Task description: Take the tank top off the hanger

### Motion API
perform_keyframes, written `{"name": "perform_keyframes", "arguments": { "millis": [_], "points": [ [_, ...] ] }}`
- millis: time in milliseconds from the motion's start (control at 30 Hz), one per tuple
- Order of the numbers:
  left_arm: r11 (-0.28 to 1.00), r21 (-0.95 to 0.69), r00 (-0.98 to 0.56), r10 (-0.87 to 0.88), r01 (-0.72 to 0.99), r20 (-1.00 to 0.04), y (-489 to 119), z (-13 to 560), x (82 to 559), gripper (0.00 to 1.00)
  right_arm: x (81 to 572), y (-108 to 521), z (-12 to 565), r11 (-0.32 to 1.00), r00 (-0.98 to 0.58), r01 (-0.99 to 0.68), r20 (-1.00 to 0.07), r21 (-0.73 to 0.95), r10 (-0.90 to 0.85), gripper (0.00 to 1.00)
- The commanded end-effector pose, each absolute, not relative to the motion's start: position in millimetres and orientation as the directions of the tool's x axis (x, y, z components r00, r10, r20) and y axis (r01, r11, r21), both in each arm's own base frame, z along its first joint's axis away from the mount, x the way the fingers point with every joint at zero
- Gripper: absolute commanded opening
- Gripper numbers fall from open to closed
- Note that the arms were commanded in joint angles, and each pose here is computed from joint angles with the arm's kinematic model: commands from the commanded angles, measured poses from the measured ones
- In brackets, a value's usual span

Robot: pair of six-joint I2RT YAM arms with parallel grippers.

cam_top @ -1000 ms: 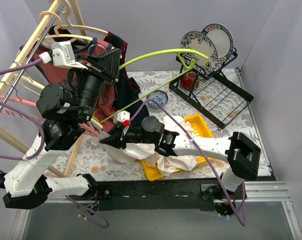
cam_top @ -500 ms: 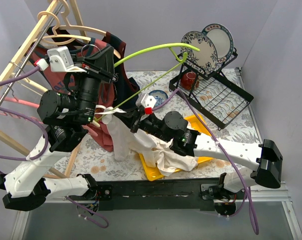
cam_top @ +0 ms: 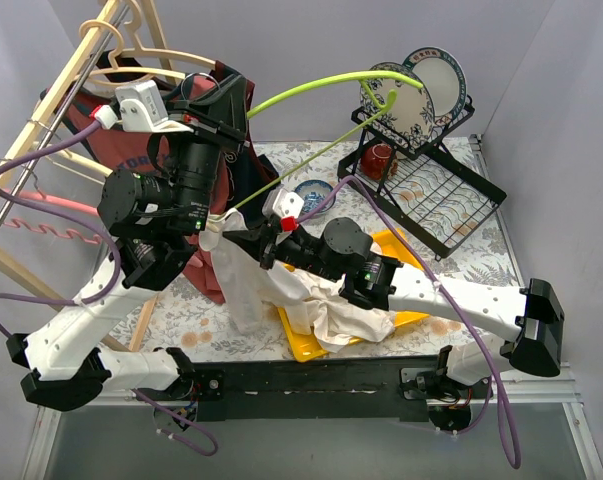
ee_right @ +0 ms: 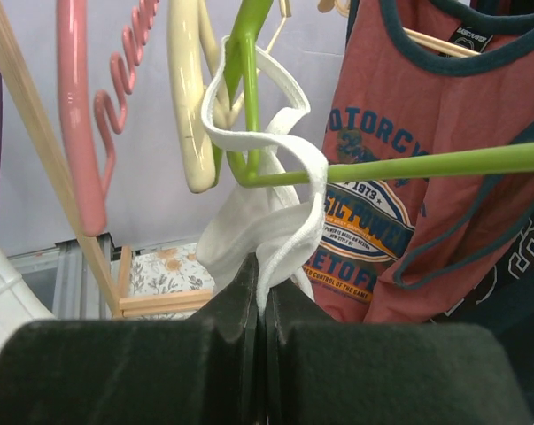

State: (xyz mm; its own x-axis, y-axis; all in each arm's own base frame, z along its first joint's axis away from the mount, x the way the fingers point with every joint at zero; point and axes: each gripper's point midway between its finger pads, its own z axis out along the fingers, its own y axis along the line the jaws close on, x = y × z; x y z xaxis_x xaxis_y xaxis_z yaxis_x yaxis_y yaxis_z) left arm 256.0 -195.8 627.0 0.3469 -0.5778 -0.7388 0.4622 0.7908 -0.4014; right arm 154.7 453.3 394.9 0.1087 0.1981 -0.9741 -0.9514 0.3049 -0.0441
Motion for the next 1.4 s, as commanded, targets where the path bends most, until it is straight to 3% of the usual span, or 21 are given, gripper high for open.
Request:
{"name": "perform_keyframes", "arguments": {
  "millis": [0, 367, 767, 1367],
  "points": [
    [0.729, -0.455, 0.348, -0.659, 0.511, -0.667, -187.6, 652.1, 243.8, 0.00, 146.9, 451.4, 431.9, 0.273, 0.155, -0.959, -0.953, -0.082, 0.260, 0.01],
    [0.768, -0.482, 0.260, -0.612, 0.422, -0.747, -172.2, 641.3, 244.5, 0.00, 142.5, 452.8, 426.7, 0.247, 0.149, -0.965, -0.958, -0.088, 0.244, 0.01],
    [0.848, -0.272, 0.214, -0.401, 0.455, -0.891, -179.2, 622.1, 233.4, 0.00, 137.4, 462.9, 420.1, 0.200, 0.114, -0.977, -0.967, -0.068, 0.227, 0.01],
    [0.816, 0.092, 0.328, -0.123, 0.571, -0.937, -191.7, 598.0, 208.2, 0.00, 130.0, 471.9, 414.5, 0.144, 0.084, -0.988, -0.973, -0.053, 0.214, 0.01]
  ]
}}
